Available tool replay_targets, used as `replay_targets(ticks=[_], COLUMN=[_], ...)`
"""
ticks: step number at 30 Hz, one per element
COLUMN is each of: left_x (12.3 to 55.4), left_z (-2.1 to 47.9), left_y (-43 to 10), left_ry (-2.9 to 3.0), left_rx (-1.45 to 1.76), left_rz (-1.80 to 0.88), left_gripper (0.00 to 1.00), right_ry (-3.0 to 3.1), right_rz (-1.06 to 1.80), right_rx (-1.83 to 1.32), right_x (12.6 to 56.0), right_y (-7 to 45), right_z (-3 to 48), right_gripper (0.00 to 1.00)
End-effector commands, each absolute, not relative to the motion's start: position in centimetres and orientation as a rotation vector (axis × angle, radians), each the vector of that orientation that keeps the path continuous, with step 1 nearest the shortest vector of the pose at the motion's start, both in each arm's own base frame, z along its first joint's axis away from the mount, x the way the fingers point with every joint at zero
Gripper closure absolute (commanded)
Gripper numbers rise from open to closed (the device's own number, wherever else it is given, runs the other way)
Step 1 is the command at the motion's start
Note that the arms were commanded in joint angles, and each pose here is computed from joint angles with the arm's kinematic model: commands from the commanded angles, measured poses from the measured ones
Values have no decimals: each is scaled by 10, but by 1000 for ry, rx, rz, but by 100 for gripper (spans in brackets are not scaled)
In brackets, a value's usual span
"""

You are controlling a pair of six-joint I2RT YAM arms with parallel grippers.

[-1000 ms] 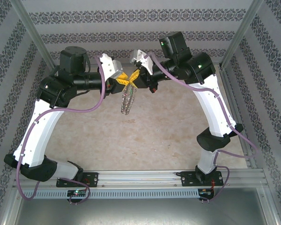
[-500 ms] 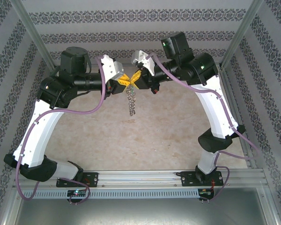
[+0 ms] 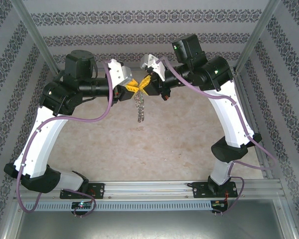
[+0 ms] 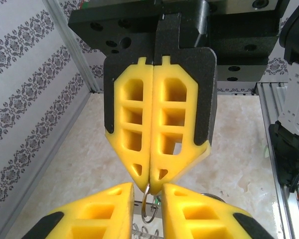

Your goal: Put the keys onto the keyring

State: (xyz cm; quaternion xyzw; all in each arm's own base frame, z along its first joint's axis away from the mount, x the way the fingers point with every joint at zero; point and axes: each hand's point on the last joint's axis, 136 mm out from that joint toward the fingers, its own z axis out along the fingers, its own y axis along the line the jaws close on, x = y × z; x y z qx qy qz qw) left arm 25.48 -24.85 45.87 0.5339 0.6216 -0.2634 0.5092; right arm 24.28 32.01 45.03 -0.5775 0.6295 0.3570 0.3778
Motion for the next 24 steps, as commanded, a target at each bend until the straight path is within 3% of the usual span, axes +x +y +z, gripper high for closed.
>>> replay_targets(ticks=[1,24], left_x=[258,253], left_z=[447,435], left_y=[-247,-253], left_ry=[1535,1555], left_rx=[1309,1344], left_rz=[-591,-592], left_gripper=[77,81], right_ry=[1443,1427], right_rz=[985,975], right_rx=[-1526,-1538], right_x=[209,206], right_y=[320,320], right_z=[479,480], right_gripper=[100,100])
